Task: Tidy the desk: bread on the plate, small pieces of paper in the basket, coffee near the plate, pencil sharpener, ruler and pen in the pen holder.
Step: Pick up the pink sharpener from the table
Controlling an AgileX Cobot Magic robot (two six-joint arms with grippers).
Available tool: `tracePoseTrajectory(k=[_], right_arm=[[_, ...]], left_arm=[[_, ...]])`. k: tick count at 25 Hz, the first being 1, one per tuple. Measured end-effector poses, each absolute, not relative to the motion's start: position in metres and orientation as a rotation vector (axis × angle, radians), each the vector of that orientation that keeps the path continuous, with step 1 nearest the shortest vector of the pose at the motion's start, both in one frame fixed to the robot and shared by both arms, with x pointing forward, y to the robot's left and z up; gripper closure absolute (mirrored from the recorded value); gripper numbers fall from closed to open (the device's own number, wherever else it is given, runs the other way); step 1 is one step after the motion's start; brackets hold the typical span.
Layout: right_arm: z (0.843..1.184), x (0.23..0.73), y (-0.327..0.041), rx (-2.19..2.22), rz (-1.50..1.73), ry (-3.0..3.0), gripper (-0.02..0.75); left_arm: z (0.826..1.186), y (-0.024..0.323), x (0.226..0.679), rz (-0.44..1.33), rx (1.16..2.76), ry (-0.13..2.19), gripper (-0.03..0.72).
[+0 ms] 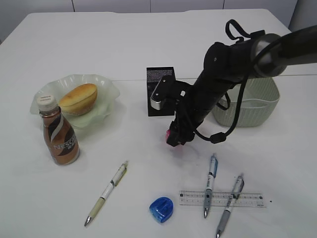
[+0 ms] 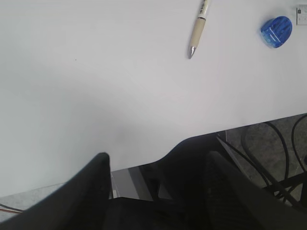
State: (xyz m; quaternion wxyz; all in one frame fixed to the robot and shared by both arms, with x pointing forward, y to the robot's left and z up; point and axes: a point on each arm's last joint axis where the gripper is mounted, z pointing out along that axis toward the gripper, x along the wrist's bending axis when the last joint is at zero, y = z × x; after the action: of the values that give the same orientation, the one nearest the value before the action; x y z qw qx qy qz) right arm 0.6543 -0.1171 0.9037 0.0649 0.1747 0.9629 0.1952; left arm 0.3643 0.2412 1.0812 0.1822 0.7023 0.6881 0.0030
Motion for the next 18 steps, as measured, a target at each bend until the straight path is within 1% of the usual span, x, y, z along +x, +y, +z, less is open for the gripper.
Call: tracePoseTrajectory(k=[18], right_arm=[[0.9047,0.6568,-0.1161,0.545,0.613,2.874,0.269]], left_arm=[[1.0812,0.2412,0.3643,0.008,1.982,1.942,0.239]])
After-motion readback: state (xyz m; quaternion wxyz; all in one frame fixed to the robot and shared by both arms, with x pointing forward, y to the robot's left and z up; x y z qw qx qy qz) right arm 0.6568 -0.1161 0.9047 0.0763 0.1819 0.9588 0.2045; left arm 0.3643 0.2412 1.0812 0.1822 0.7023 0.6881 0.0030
